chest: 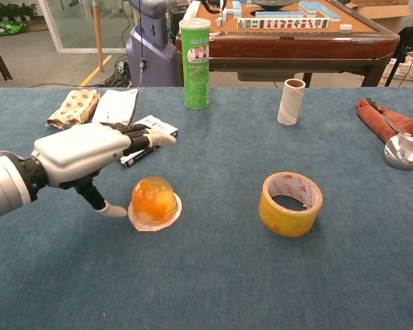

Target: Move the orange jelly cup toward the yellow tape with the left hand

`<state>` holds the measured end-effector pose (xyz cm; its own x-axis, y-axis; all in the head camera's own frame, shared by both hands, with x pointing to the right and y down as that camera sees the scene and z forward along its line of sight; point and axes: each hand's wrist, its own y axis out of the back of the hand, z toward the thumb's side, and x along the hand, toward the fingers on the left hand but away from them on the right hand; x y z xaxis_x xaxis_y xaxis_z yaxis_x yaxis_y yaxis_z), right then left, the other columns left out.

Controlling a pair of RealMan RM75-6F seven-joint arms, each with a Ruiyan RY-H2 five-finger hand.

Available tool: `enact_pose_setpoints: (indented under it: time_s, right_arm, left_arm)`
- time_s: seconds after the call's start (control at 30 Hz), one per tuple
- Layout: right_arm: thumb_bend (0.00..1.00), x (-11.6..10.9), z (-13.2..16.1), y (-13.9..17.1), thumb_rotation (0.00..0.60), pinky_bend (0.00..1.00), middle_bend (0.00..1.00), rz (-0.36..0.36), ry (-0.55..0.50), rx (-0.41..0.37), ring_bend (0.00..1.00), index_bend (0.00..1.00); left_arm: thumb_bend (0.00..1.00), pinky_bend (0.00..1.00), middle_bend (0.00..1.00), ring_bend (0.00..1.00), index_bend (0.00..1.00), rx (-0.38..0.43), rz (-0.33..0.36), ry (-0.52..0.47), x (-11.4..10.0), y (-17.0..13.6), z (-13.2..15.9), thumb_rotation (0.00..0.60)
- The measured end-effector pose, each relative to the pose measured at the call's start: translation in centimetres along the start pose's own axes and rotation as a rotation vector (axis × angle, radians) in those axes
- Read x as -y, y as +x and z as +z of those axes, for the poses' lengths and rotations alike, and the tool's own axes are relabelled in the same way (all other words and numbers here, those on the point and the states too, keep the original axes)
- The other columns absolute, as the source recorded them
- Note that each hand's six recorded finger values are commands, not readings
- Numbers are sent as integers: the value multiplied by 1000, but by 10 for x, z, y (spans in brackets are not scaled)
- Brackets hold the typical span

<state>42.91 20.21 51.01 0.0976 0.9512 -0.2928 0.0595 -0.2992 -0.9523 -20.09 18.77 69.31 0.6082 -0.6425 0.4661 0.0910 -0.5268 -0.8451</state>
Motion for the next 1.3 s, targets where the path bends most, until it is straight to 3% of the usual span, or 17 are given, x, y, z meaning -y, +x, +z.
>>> enact_pose_setpoints:
  time_s: [0.43,1.3]
  right_arm:
    - [291,0,-2,0,600,434,324,5,-6,0,293,244]
    - [290,-3,-7,-2,600,434,324,6,-24,11,293,244]
  left_arm:
    - [0,93,0,0,0,4,30,99,1,19,8,600]
    - [0,93,0,0,0,-16,46,118,-1,64,21,600]
